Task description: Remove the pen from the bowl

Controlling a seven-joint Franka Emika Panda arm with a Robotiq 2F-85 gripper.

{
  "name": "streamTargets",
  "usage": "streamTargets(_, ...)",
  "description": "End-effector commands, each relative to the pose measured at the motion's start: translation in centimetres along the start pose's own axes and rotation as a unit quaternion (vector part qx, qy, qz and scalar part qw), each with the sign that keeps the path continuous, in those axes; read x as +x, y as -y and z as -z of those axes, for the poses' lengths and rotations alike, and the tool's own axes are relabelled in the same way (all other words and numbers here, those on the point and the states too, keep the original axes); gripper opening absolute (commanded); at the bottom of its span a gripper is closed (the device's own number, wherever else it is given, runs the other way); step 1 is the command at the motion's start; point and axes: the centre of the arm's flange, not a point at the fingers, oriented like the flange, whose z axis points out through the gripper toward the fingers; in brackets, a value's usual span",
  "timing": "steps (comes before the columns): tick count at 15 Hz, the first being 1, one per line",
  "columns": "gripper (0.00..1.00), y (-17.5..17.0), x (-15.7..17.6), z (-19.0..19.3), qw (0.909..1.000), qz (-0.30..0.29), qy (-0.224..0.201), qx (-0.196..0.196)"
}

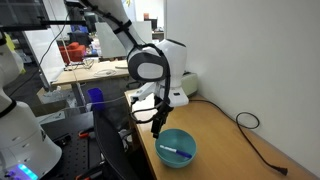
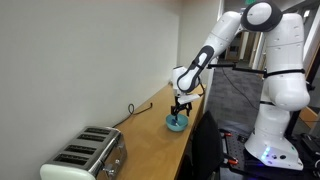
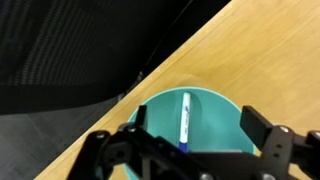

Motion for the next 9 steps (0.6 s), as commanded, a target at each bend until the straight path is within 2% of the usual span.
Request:
streamTargets(1, 1.0, 0.3, 2.8, -1.3, 0.9994, -0.002, 0.015, 0.03)
streamTargets(4, 1.0, 0.6, 5.2, -2.2, 0.9987, -0.013, 0.019, 0.045)
streamTargets(9, 1.0, 0.1, 8.7, -4.5, 0.9981, -0.026, 0.026, 0.05)
